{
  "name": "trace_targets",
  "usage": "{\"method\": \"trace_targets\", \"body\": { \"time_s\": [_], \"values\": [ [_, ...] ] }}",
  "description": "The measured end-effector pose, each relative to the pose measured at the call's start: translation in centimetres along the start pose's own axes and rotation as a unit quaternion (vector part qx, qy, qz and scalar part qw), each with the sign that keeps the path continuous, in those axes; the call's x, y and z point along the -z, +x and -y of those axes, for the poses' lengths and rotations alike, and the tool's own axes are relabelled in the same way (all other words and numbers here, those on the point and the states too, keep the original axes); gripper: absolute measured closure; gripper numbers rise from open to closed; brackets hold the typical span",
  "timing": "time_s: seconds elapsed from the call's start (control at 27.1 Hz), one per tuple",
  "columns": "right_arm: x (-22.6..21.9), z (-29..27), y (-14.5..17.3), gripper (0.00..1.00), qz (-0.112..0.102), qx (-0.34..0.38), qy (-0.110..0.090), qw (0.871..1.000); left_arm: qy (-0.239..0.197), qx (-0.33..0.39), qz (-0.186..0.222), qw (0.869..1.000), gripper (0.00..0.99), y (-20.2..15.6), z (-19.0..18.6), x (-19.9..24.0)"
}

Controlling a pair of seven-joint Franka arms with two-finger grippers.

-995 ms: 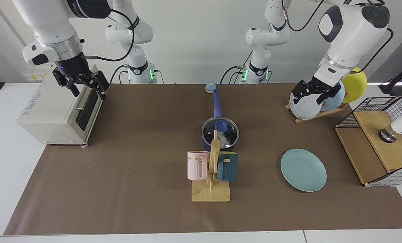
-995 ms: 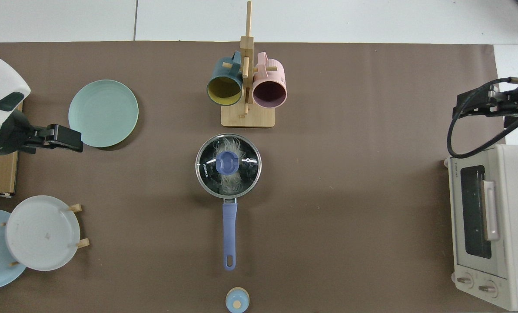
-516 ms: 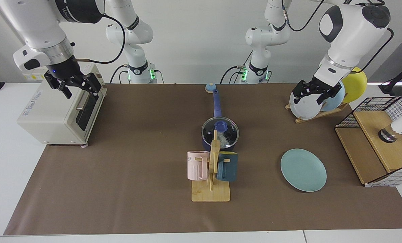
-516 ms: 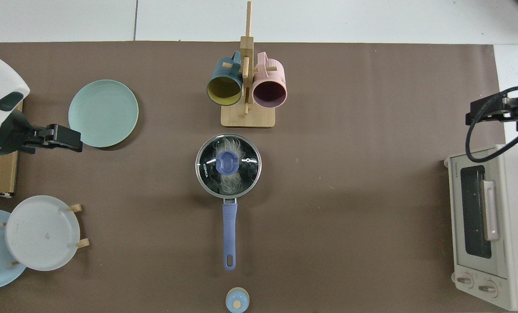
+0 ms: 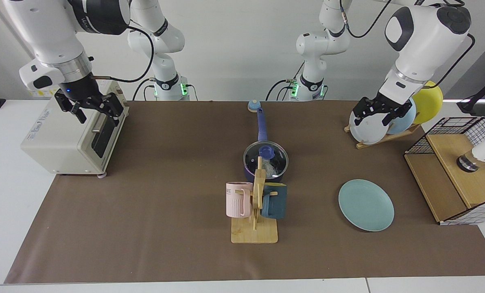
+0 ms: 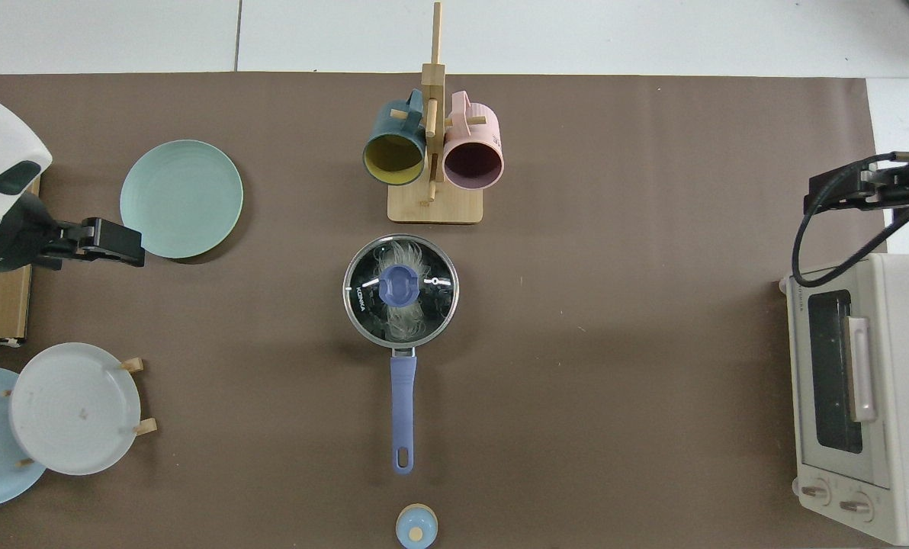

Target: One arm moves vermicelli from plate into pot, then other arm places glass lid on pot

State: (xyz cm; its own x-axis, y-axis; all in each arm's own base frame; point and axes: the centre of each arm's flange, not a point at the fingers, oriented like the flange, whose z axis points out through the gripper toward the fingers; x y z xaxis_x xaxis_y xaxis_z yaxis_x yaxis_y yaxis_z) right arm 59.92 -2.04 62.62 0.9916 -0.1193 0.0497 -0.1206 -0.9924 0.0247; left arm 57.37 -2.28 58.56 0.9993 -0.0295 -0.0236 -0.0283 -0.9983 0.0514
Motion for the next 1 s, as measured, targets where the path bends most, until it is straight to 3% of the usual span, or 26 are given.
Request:
{"method": "trace_targets", "body": {
  "time_s": [0.63, 0.85, 1.0],
  "values": [
    [-5.2, 1.0, -1.4, 0.00, 0.060, 0.010, -0.004, 0.998, 0.000, 0.000, 0.000, 1.000, 0.000, 0.0, 0.0, 0.0],
    [-4.1, 0.5, -3.9, 0.00, 0.053, 0.009, -0.002, 0.999, 0.000, 0.000, 0.000, 1.000, 0.000, 0.0, 0.0, 0.0],
    [-3.2, 0.1, -5.8, 0.00, 0.033, 0.009, 0.001, 0.999, 0.000, 0.000, 0.000, 1.000, 0.000, 0.0, 0.0, 0.0]
  ]
}}
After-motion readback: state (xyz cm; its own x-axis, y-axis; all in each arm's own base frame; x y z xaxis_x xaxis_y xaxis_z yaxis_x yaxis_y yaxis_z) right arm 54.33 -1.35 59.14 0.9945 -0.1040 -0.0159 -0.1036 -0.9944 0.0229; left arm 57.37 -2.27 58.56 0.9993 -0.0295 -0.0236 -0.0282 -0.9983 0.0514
